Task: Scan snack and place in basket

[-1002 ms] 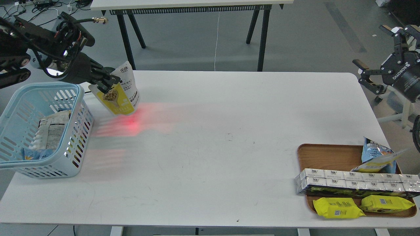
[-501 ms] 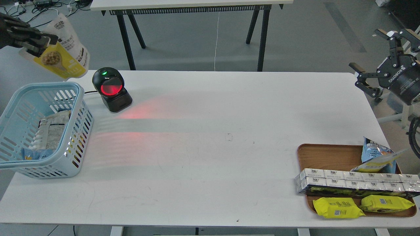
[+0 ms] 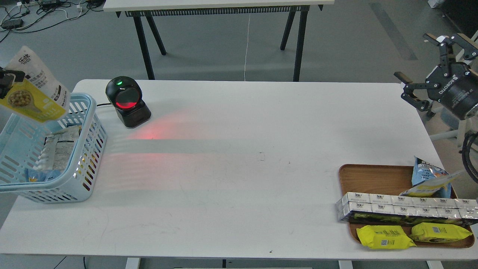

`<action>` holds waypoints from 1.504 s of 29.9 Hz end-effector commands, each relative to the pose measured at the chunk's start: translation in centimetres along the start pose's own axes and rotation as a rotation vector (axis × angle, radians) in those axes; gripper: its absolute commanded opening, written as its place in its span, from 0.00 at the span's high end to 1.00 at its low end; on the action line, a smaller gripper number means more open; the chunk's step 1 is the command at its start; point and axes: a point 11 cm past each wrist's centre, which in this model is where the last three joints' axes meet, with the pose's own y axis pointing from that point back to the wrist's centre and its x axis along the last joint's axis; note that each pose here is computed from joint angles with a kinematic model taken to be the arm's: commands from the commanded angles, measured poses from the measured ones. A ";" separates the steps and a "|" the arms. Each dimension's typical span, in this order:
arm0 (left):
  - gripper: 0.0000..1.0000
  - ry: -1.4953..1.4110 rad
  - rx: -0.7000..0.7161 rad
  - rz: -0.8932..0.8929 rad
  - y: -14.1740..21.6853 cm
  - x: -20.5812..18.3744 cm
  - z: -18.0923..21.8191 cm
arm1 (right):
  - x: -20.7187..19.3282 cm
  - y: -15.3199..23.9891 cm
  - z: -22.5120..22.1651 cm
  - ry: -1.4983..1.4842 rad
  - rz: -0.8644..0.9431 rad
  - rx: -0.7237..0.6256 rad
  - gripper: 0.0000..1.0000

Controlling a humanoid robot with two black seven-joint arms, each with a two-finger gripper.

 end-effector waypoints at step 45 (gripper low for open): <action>0.06 1.184 -1.027 0.576 -5.9 24.2 13.8 | -3.5 -9.5 -6.5 0.238 -0.113 0.159 0.02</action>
